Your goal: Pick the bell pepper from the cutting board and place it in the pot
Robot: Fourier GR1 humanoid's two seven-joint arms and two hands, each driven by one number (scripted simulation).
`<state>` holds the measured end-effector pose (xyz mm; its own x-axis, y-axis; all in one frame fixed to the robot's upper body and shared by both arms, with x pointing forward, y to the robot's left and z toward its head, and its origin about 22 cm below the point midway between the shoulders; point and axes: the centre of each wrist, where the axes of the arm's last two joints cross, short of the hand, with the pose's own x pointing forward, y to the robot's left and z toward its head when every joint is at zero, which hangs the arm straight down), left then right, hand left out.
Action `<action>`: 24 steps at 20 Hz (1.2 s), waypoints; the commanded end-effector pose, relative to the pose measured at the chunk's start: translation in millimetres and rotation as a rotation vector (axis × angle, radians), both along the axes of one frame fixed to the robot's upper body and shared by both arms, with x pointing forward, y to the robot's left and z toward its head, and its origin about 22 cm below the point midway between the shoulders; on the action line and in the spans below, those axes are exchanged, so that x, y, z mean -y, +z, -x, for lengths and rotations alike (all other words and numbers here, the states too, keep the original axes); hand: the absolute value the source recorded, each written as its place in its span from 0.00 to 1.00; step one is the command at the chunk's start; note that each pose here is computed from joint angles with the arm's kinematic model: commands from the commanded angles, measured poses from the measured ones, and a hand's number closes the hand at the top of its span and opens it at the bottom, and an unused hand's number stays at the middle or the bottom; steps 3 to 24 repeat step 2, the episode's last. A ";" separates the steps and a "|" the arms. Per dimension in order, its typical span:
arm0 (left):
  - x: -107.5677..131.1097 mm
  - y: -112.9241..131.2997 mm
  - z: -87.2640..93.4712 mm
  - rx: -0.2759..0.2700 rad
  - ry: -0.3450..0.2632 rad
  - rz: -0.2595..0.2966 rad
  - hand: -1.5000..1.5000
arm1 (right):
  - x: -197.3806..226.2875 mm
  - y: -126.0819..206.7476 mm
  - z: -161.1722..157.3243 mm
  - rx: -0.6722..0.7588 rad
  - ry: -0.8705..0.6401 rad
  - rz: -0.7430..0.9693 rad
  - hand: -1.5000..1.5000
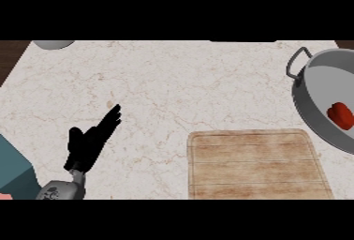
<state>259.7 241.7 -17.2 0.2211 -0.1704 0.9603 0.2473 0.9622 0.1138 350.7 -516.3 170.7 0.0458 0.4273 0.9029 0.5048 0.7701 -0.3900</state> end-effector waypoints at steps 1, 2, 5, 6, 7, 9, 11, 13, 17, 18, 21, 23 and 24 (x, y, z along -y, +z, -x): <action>-0.2 -2.5 2.9 -0.036 -0.019 -0.006 0.50 | 39.3 6.1 37.9 0.126 -0.045 -0.073 0.00; 12.5 -7.9 7.3 -0.025 0.017 -0.019 0.50 | 45.4 -3.0 46.7 0.144 -0.035 -0.078 0.00; 12.5 -7.9 7.3 -0.025 0.017 -0.019 0.50 | 45.4 -3.0 46.7 0.144 -0.035 -0.078 0.00; 12.5 -7.9 7.3 -0.025 0.017 -0.019 0.50 | 45.4 -3.0 46.7 0.144 -0.035 -0.078 0.00; 12.5 -7.9 7.3 -0.025 0.017 -0.019 0.50 | 45.4 -3.0 46.7 0.144 -0.035 -0.078 0.00; 12.5 -7.9 7.3 -0.025 0.017 -0.019 0.50 | 45.4 -3.0 46.7 0.144 -0.035 -0.078 0.00; 12.5 -7.9 7.3 -0.025 0.017 -0.019 0.50 | 45.4 -3.0 46.7 0.144 -0.035 -0.078 0.00; 12.5 -7.9 7.3 -0.025 0.017 -0.019 0.50 | 45.4 -3.0 46.7 0.144 -0.035 -0.078 0.00; 12.5 -7.9 7.3 -0.025 0.017 -0.019 0.50 | 45.4 -3.0 46.7 0.144 -0.035 -0.078 0.00; 12.5 -7.9 7.3 -0.025 0.017 -0.019 0.50 | 45.4 -3.0 46.7 0.144 -0.035 -0.078 0.00; 12.5 -7.9 7.3 -0.025 0.017 -0.019 0.50 | 45.4 -3.0 46.7 0.144 -0.035 -0.078 0.00; 12.5 -7.9 7.3 -0.025 0.017 -0.019 0.50 | 45.4 -3.0 46.7 0.144 -0.035 -0.078 0.00; 12.5 -7.9 7.3 -0.025 0.017 -0.019 0.50 | 45.4 -3.0 46.7 0.144 -0.035 -0.078 0.00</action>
